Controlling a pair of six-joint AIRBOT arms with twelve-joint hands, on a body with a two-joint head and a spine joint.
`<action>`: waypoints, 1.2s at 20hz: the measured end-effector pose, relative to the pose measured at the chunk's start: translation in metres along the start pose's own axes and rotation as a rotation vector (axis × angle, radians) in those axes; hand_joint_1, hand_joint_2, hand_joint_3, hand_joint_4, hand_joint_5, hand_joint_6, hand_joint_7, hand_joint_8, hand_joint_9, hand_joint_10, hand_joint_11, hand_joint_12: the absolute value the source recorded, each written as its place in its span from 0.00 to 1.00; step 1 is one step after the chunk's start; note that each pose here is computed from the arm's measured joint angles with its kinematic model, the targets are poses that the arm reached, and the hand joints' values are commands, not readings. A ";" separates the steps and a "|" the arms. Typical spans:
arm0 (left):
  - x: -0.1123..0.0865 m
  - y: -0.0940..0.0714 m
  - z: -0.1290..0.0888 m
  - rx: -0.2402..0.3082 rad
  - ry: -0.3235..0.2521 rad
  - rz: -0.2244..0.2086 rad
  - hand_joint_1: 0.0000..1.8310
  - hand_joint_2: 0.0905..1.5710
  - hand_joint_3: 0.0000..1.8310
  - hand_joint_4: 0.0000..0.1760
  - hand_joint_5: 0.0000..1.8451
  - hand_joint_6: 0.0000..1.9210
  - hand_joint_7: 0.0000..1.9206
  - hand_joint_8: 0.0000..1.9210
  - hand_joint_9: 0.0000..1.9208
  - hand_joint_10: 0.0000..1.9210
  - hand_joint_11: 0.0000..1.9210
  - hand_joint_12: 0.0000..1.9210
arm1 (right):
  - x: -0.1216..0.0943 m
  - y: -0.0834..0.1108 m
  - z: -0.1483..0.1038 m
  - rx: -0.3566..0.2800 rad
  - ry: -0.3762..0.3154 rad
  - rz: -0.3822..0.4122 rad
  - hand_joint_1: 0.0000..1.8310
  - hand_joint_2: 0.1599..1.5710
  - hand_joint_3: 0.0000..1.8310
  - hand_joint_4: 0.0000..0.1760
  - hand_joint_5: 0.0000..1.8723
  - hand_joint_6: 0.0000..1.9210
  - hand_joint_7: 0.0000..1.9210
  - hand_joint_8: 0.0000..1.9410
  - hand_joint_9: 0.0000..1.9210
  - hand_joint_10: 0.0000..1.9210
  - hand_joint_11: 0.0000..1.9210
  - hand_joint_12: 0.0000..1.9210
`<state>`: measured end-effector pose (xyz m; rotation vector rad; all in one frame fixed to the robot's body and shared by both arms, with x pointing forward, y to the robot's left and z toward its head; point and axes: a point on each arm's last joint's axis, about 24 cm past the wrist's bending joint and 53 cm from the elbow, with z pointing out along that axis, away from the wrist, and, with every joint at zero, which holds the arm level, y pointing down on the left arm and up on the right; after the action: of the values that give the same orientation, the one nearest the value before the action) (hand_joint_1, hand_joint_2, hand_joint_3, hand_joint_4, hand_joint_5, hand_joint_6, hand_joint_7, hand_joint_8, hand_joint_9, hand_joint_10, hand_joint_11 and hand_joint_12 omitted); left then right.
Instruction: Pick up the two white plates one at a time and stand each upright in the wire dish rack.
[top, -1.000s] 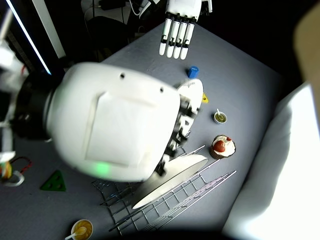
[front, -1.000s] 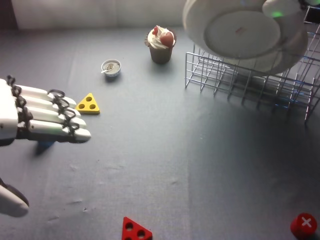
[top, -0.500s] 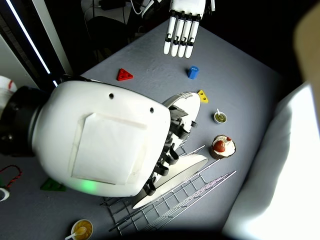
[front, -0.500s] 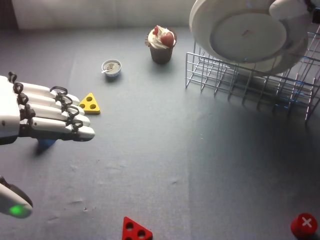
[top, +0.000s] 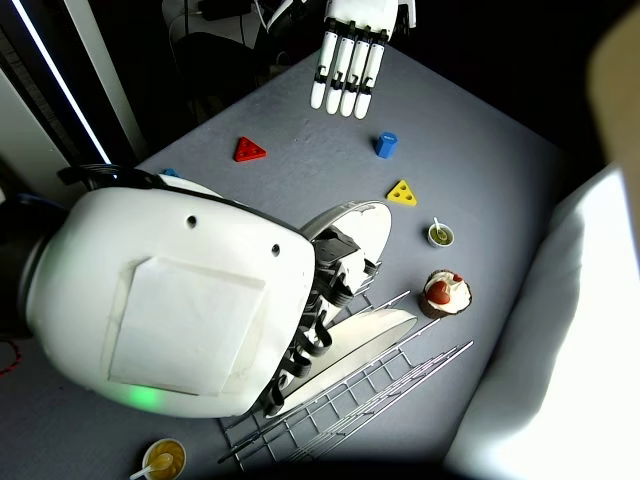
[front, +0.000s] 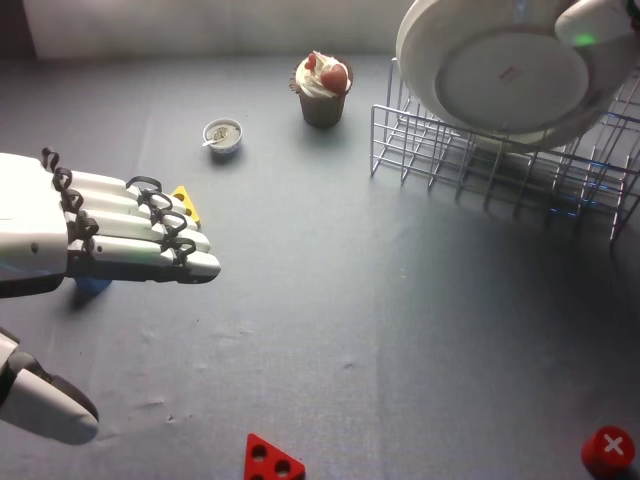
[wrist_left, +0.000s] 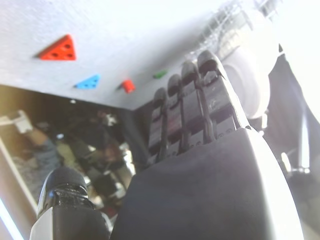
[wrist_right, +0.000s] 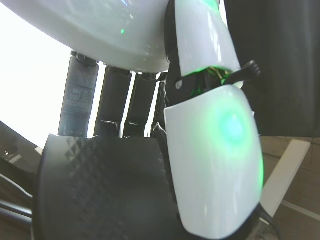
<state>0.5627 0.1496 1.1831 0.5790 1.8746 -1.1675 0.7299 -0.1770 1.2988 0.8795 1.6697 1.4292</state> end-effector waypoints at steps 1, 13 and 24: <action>0.000 0.000 0.000 0.000 0.000 0.000 0.03 0.58 0.00 0.00 0.10 0.00 0.11 0.00 0.11 0.00 0.11 0.01 | 0.000 -0.001 0.000 0.005 0.000 0.000 0.82 0.61 0.00 0.00 0.53 0.41 0.62 0.24 0.68 0.23 0.54 0.67; 0.012 -0.017 0.013 0.020 0.013 -0.033 0.02 0.59 0.00 0.00 0.09 0.00 0.11 0.00 0.11 0.00 0.10 0.01 | -0.001 -0.020 -0.001 0.083 0.002 0.051 0.82 0.61 0.00 0.00 0.53 0.40 0.61 0.26 0.63 0.30 0.53 0.68; 0.001 -0.002 0.004 0.000 -0.007 -0.018 0.04 0.58 0.00 0.00 0.08 0.00 0.10 0.00 0.10 0.00 0.11 0.01 | -0.004 -0.032 0.001 0.113 -0.005 0.081 0.82 0.61 0.00 0.00 0.55 0.40 0.65 0.17 0.64 0.28 0.53 0.69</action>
<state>0.5620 0.1453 1.1829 0.5584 1.8777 -1.1795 0.7316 -0.1844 1.2674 1.0232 1.7430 1.3961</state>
